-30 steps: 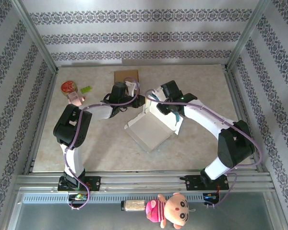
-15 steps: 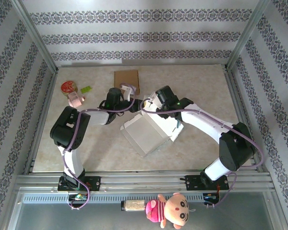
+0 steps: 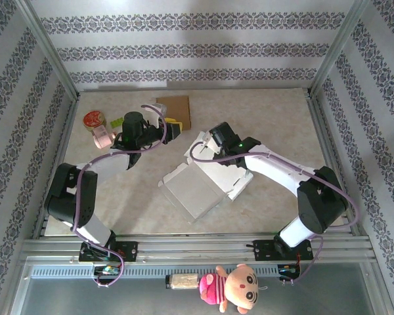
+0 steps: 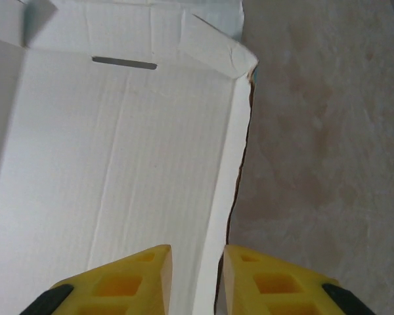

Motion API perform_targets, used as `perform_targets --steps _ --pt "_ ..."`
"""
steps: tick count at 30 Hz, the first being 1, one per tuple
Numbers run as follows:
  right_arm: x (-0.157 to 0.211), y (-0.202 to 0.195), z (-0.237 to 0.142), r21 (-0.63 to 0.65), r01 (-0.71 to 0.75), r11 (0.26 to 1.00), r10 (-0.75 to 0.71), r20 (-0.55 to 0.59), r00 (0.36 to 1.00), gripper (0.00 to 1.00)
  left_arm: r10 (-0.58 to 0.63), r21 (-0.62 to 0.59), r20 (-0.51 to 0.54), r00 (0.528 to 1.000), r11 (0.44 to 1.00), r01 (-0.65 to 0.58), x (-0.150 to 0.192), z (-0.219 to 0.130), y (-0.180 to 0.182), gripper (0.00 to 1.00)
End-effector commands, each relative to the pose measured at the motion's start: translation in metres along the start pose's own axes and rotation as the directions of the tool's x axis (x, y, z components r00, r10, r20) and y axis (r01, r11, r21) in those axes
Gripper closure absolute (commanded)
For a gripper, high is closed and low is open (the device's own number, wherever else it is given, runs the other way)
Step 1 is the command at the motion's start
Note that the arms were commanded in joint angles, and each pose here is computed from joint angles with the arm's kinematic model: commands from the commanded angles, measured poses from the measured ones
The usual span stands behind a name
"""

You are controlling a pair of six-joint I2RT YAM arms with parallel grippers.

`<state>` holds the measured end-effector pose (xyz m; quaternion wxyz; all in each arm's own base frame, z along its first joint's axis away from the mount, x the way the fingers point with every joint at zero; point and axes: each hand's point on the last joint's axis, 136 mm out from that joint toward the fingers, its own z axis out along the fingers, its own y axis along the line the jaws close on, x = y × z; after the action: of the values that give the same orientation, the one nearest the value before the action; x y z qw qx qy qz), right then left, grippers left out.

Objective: Fold the paper box

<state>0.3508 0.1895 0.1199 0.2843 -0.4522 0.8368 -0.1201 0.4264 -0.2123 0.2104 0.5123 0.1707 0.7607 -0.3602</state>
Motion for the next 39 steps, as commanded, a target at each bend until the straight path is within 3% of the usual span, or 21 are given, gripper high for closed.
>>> perform_targets --steps 1,3,6,7,9,11,14,17,22,26,32,34,39 --pt "0.003 -0.003 0.007 0.014 0.037 0.999 -0.037 -0.032 0.999 0.8 0.029 -0.056 -0.063 0.998 0.998 -0.033 0.01 -0.004 0.007 0.57" --pt "0.003 -0.005 0.011 0.024 0.055 0.998 -0.054 -0.049 0.997 1.0 0.02 -0.058 -0.059 0.998 0.998 -0.023 0.011 -0.004 0.007 0.57" --pt "0.006 -0.01 0.015 0.049 0.094 0.994 -0.09 -0.084 0.992 1.0 -0.007 -0.067 -0.061 0.998 0.998 0.003 0.015 -0.004 0.01 0.57" --pt "0.008 -0.012 0.017 0.054 0.094 0.994 -0.088 -0.097 0.991 0.98 -0.017 -0.07 -0.067 0.998 0.997 0.012 0.016 -0.004 0.01 0.57" --pt "0.017 -0.009 0.02 -0.026 0.041 0.999 -0.044 -0.124 0.991 0.83 -0.035 -0.083 -0.091 0.995 0.996 0.028 0.018 -0.005 0.011 0.57" --pt "0.03 -0.006 0.024 -0.152 -0.15 0.977 0.119 -0.199 0.973 0.65 -0.06 -0.102 -0.129 0.99 0.994 0.047 0.022 -0.006 0.012 0.57" --pt "0.045 -0.002 0.031 -0.3 -0.451 0.84 0.341 -0.355 0.871 0.49 -0.084 -0.116 -0.184 0.979 0.991 0.063 0.026 -0.01 0.009 0.57" --pt "0.051 0.0 0.044 -0.339 -0.565 0.753 0.419 -0.414 0.808 0.42 -0.1 -0.107 -0.229 0.968 0.991 0.077 0.03 -0.014 0.001 0.57" --pt "0.049 -0.005 0.062 -0.341 -0.6 0.724 0.446 -0.433 0.784 0.4 -0.106 -0.076 -0.287 0.952 0.993 0.087 0.037 -0.023 -0.013 0.56" --pt "0.051 -0.006 0.076 -0.331 -0.582 0.743 0.417 -0.451 0.789 0.51 -0.11 -0.075 -0.29 0.951 0.993 0.092 0.041 -0.029 -0.017 0.53" --pt "0.055 -0.009 0.083 -0.29 -0.511 0.809 0.36 -0.442 0.821 0.79 -0.115 -0.091 -0.292 0.95 0.992 0.092 0.041 -0.03 -0.014 0.51" --pt "0.052 -0.015 0.078 -0.263 -0.448 0.854 0.321 -0.412 0.853 0.88 -0.116 -0.09 -0.29 0.95 0.992 0.094 0.039 -0.029 -0.015 0.51" --pt "0.026 -0.044 0.043 -0.093 -0.156 0.983 0.128 -0.261 0.957 0.97 -0.138 -0.135 -0.28 0.95 0.985 0.104 0.031 -0.028 -0.009 0.5"
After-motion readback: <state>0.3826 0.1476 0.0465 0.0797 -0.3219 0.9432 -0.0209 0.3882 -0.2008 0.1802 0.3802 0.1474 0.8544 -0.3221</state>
